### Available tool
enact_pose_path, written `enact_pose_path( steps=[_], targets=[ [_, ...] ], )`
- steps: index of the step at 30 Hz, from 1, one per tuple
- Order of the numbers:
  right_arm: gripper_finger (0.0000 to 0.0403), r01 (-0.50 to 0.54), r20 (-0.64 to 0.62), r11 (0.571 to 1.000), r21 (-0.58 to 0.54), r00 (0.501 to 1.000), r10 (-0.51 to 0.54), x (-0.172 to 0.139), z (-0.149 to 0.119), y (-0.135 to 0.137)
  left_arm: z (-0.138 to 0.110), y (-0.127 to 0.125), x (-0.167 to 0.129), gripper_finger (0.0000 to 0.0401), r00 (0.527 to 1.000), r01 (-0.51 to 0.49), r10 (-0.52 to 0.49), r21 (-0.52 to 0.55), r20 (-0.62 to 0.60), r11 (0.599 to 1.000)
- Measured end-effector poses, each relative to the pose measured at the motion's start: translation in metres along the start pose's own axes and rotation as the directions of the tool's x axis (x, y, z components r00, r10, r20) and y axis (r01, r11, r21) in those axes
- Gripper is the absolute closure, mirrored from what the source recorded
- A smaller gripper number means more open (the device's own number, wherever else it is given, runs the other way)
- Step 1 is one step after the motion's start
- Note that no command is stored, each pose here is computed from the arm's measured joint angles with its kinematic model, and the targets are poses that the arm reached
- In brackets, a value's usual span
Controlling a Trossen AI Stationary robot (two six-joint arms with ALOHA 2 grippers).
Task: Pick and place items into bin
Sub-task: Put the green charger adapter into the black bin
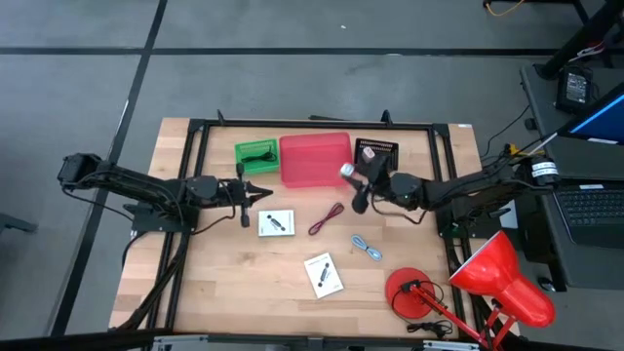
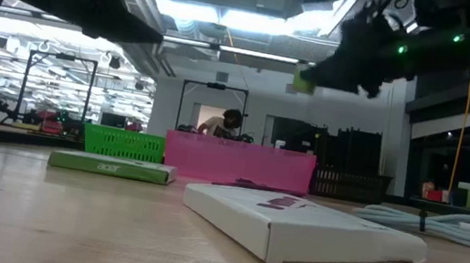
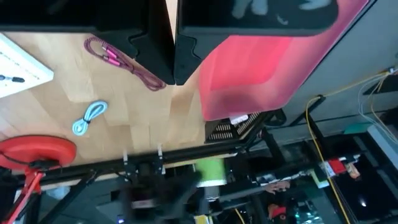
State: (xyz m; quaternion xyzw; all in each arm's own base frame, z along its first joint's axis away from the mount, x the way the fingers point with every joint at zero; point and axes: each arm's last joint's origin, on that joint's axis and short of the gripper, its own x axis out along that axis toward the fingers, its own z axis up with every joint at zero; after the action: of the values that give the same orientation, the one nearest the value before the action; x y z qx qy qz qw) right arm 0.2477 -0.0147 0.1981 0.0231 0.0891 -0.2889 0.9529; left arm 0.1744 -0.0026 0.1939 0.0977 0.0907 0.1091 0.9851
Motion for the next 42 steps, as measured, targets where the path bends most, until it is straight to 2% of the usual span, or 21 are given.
enact_pose_path(
  steps=[3,9,17,25,31,36,42],
  targets=[
    [0.0288,0.108,-0.044,0.994,-0.03,0.993,-0.11,0.0,-0.006,-0.004,0.0,0.0,0.0,0.0399,1.0,-0.001,0.001,0.003,0.001,1.0],
    [0.0288,0.116,-0.04,0.993,-0.028,0.992,-0.117,0.0,-0.006,-0.005,0.0,0.0,0.0,0.0397,1.0,-0.003,0.003,0.031,0.001,1.0],
    [0.0288,0.199,-0.095,0.98,0.031,0.976,-0.195,0.001,-0.002,-0.018,0.0,0.0,0.0,0.0398,1.0,-0.003,0.003,0.037,0.0,0.999],
    [0.0288,0.334,-0.298,0.943,0.001,0.9,-0.319,-0.003,0.025,-0.044,0.0,0.001,0.0,0.0395,1.0,-0.027,0.028,0.037,-0.004,0.999],
    [0.0288,0.39,-0.371,0.921,-0.003,0.854,-0.363,-0.008,0.041,-0.061,0.0,0.002,0.0,0.0397,0.999,-0.054,0.054,0.038,-0.008,0.998],
    [0.0288,0.414,-0.386,0.91,-0.009,0.838,-0.385,-0.01,0.041,-0.073,0.0,0.002,0.0,0.0396,0.998,-0.058,0.059,0.038,-0.01,0.998],
    [0.0288,0.455,-0.417,0.89,0.002,0.81,-0.413,-0.013,0.024,-0.081,0.0,0.002,0.0,0.0399,0.998,-0.06,0.06,0.038,-0.01,0.997]
  ],
)
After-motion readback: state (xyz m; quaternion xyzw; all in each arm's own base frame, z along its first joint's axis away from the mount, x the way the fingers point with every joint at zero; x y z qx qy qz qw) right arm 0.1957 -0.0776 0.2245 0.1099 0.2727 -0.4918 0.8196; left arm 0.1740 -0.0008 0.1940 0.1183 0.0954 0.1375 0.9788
